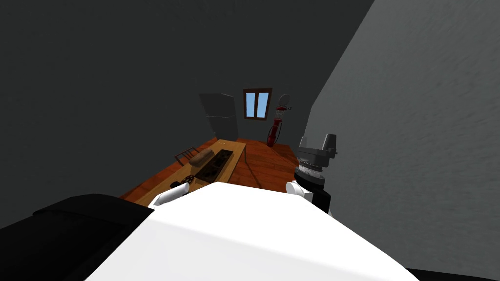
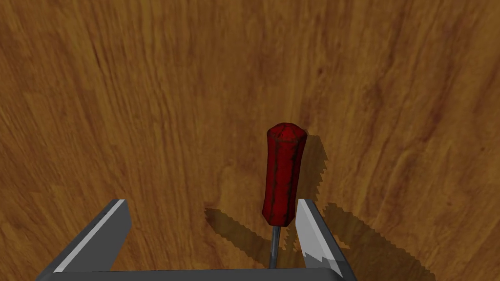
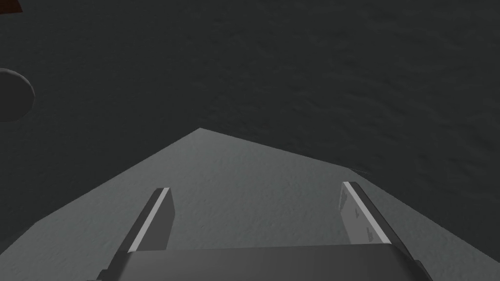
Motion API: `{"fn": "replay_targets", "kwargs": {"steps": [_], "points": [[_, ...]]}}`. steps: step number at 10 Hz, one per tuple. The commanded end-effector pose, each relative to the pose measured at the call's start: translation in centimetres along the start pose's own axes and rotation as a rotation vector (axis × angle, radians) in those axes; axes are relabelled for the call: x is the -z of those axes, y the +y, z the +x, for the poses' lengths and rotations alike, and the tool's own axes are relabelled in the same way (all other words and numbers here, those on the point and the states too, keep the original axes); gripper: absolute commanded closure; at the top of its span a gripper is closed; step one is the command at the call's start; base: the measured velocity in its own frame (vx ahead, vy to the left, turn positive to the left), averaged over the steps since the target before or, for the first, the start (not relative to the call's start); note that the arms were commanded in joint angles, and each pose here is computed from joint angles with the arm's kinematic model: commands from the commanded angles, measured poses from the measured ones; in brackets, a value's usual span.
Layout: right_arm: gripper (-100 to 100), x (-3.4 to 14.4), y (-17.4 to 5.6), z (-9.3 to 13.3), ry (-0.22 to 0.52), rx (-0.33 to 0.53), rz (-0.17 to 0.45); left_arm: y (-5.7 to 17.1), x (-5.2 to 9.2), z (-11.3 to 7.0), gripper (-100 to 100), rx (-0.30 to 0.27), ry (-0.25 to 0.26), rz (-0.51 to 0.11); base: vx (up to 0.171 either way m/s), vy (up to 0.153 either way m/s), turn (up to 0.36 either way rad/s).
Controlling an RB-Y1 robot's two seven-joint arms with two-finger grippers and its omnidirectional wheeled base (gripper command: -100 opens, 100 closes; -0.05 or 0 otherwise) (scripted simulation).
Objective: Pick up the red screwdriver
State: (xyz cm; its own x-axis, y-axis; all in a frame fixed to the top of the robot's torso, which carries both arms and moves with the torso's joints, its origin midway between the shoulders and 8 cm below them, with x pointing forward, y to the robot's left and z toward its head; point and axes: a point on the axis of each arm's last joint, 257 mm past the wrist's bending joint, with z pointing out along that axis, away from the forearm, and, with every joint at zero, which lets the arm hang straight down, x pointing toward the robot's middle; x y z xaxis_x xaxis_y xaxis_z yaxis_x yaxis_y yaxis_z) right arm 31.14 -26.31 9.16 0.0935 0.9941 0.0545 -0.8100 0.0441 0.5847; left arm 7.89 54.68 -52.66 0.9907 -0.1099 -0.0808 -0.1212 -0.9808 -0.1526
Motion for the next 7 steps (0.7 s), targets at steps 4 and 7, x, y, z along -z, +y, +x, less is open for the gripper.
{"fn": "replay_targets", "kwargs": {"steps": [4, 7], "points": [[0, 0.0, 0.0, 0.0, 0.0, 0.0, 0.0, 3.0, -0.6, -1.6, -100, 0.037, -0.003, -0.031, -0.018, 0.041, -0.121], [0, 0.0, 0.0, 0.0, 0.0, 0.0, 0.0, 4.8, -0.9, -2.6, -100, 0.073, -0.006, -0.056, -0.014, 0.029, -0.076]]}}
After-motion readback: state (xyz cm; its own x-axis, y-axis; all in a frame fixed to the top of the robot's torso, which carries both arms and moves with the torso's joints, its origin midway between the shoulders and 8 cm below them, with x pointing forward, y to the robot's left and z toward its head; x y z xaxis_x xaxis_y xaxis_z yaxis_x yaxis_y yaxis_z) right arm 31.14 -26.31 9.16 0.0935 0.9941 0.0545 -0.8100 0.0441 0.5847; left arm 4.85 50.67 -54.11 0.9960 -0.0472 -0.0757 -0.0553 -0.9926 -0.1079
